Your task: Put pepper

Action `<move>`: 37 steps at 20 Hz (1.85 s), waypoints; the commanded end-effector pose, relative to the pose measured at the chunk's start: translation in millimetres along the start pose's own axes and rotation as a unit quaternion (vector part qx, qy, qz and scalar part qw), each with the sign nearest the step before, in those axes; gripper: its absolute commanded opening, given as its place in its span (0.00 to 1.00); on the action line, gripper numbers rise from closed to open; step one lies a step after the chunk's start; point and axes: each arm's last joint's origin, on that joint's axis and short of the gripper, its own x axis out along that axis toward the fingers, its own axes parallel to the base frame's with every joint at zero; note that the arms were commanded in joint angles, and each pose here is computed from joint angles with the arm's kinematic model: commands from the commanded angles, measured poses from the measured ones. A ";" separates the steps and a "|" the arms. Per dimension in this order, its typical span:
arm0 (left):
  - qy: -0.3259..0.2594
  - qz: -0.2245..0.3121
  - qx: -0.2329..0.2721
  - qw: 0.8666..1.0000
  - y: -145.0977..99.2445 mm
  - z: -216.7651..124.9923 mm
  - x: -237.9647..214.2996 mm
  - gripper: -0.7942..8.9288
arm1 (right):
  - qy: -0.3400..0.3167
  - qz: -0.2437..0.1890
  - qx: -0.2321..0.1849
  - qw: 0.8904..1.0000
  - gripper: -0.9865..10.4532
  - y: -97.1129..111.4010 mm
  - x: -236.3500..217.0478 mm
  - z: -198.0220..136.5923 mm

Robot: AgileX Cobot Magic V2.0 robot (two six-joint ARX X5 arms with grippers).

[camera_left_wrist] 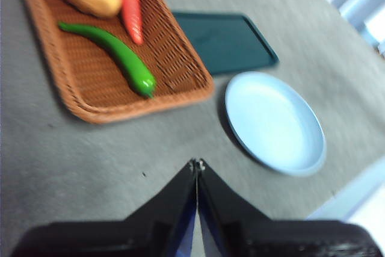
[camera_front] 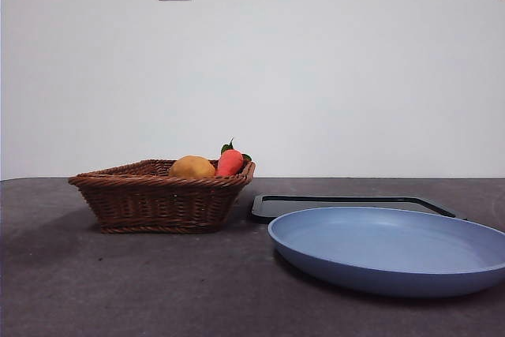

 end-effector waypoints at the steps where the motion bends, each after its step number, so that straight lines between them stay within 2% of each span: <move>1: -0.011 -0.005 0.032 0.999 -2.0 5.6 -1.8 0.09 | -0.006 0.001 -0.028 1.000 0.09 1.6 -2.9 3.5; 2: -0.013 -0.005 0.034 0.999 -2.0 6.1 -1.8 0.10 | -0.006 0.000 -0.027 1.000 0.10 1.5 -3.0 3.5; 3: -0.014 -0.004 0.035 0.999 -2.0 6.3 -1.8 0.18 | -0.006 0.000 -0.021 1.000 0.13 1.5 -3.0 3.4; 5: -0.016 -0.004 0.036 0.999 -2.0 6.7 -1.8 0.42 | -0.004 0.000 -0.014 1.000 0.27 1.5 -2.9 3.2; 6: -0.016 -0.005 0.036 0.999 -2.0 6.8 -1.8 0.47 | -0.004 0.000 -0.009 1.000 0.34 1.5 -2.9 3.2; 7: -0.016 -0.005 0.036 0.999 -2.0 6.8 -1.8 0.48 | -0.003 0.000 0.001 1.000 0.37 1.4 -2.8 3.0; 13: -0.017 -0.006 0.035 0.999 -2.0 6.9 -1.8 0.48 | 0.022 -0.001 0.014 1.000 0.37 -2.2 5.1 4.1; 17: -0.017 -0.009 0.033 0.999 -2.2 6.9 -1.8 0.48 | 0.070 0.000 0.036 0.997 0.37 -13.0 28.5 10.4; 21: -0.018 -0.032 0.034 0.999 -3.6 7.1 -1.9 0.48 | 0.116 0.003 0.056 0.992 0.37 -29.7 65.3 19.3; 29: -0.018 -0.032 0.035 0.999 -3.6 7.1 -1.9 0.48 | 0.200 -0.015 0.074 0.977 0.37 -66.1 144.2 18.8; 37: -0.018 -0.031 0.034 0.999 -3.5 7.1 -1.9 0.48 | 0.254 -0.007 0.078 0.964 0.33 -81.9 189.5 4.7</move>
